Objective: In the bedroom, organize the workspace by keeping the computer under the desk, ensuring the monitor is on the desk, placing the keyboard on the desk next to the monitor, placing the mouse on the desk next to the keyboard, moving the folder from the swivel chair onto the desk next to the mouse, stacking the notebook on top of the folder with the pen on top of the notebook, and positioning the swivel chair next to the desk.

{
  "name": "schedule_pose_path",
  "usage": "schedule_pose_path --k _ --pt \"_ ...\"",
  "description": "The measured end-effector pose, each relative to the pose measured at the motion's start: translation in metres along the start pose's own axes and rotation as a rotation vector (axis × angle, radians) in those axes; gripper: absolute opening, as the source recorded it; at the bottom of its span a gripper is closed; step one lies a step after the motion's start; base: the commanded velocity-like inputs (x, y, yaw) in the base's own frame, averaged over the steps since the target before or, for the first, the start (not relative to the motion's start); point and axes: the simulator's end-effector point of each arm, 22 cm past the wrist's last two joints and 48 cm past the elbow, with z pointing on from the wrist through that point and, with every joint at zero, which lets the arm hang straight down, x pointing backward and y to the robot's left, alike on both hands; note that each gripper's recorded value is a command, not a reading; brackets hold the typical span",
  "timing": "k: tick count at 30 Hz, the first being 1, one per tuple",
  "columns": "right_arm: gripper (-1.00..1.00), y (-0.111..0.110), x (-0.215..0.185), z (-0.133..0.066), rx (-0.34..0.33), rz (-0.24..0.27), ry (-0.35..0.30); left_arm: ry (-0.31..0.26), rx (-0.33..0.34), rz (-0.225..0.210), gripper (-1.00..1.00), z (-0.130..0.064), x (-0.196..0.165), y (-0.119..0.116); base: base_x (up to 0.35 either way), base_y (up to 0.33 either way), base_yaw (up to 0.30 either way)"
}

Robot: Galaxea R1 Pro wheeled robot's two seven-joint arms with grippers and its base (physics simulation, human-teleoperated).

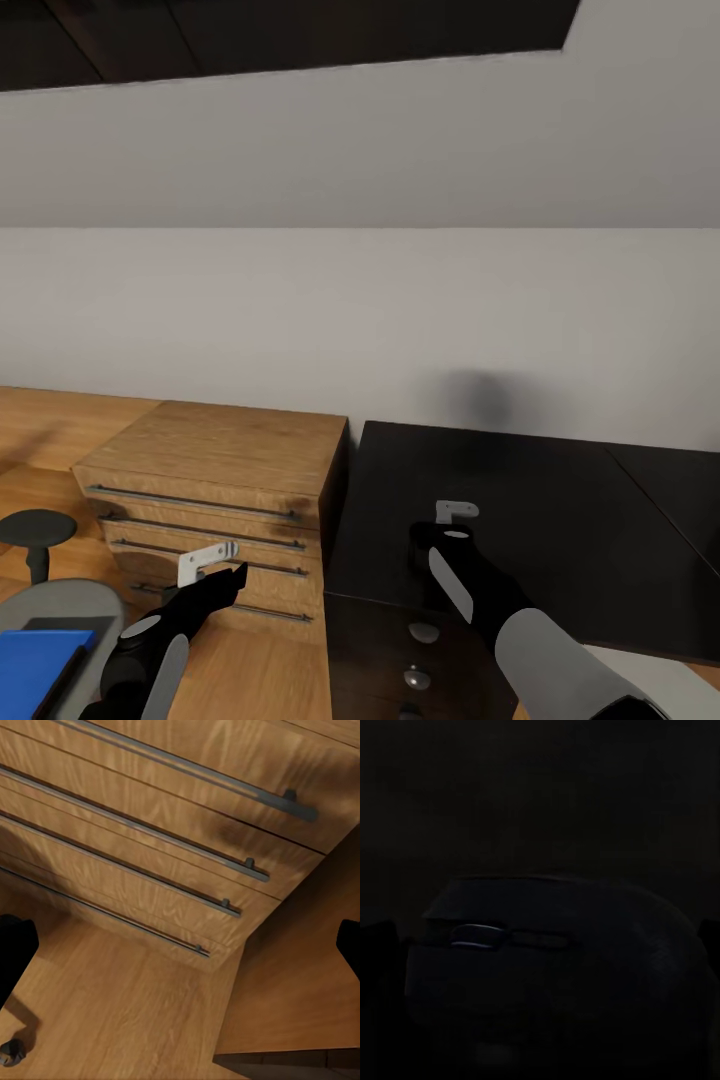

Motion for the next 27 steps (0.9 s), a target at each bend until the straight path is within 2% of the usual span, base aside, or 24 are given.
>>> schedule_pose_path --k 20,21,27 --pt "1.00 -0.0001 0.0000 0.0000 0.000 0.000 0.000 0.000 0.000 0.000 1.00 0.0000 -0.0001 -0.0002 0.000 0.000 0.000" --pt "-1.00 -0.0001 0.0000 0.0000 0.000 0.000 0.000 0.000 0.000 0.000 1.00 0.0000 0.0000 -0.0002 0.000 0.000 0.000" --pt "-1.00 0.0000 -0.0001 -0.0001 0.001 -0.002 0.001 0.000 0.000 0.000 1.00 0.0001 0.0001 -0.0001 0.000 0.000 0.000"
